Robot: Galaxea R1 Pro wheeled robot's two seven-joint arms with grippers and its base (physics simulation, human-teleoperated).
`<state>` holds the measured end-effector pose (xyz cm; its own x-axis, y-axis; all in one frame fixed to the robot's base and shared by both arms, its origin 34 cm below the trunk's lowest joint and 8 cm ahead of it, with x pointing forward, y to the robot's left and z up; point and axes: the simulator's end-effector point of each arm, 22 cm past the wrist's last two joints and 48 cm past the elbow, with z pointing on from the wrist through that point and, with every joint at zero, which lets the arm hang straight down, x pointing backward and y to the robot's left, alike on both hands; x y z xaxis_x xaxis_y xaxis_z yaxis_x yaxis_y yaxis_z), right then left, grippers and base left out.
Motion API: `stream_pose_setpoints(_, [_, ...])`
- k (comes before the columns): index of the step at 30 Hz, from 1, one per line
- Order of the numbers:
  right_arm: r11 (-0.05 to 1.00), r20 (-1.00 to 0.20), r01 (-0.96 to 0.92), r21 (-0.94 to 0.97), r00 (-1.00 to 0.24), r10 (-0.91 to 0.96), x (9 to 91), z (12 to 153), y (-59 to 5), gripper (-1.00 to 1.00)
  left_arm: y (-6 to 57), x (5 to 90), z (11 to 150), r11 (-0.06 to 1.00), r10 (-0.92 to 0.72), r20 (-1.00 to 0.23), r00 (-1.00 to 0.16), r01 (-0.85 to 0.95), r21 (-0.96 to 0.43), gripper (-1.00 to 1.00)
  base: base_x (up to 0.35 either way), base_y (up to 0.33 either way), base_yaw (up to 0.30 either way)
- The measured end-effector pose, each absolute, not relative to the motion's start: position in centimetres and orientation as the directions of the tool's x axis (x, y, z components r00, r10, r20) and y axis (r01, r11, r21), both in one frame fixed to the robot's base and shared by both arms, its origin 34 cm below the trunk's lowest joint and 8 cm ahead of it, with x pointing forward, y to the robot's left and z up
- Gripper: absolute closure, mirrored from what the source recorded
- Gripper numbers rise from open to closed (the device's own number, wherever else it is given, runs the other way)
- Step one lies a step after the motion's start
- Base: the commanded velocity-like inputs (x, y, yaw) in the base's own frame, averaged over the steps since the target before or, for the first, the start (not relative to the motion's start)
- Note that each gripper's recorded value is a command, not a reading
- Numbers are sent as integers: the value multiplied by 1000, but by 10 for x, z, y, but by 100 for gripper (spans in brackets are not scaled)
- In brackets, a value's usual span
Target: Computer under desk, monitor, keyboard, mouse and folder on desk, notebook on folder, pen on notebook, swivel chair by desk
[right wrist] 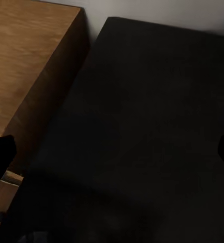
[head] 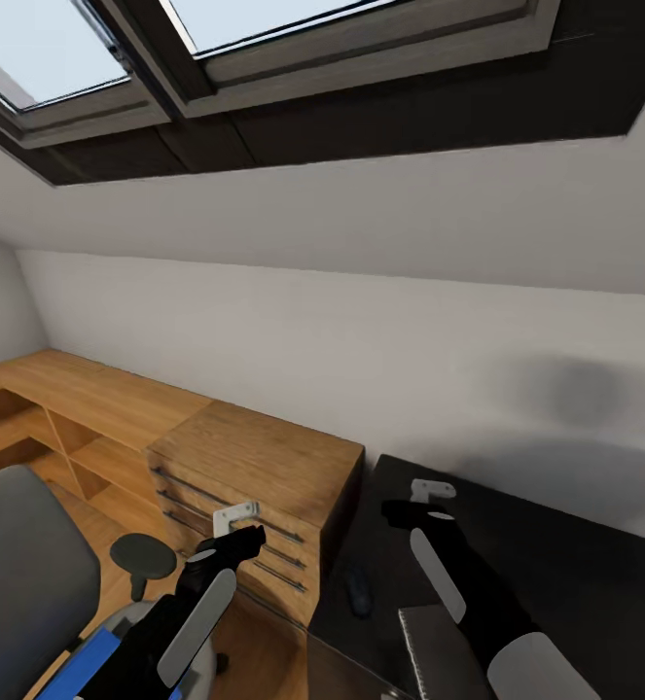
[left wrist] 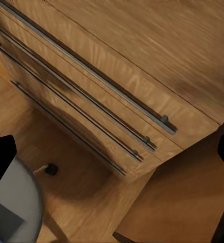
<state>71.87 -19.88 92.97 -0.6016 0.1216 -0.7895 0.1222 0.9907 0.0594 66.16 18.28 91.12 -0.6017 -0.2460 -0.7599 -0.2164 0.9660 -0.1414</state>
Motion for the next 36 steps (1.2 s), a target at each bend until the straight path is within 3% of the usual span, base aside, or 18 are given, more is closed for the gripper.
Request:
stream_pose_setpoints(8, [997, -793, -71, -24, -606, -62, 701, 900, -135, -100, 174, 660, 931, 964, -261, -780, -568, -196, -179, -100, 2, -2, 0])
stream_pose_setpoints(16, [995, -738, -82, -49, -669, -91, 683, 863, -131, -100, 178, 644, 960, 963, -270, -815, -513, -162, -217, -100, 0, 0, 0])
stream_pose_setpoints(36, [992, -612, -122, -26, -783, -113, 639, 798, -100, -100, 158, 639, 976, 925, -374, -772, -513, -141, -354, -100, 0, 0, 0])
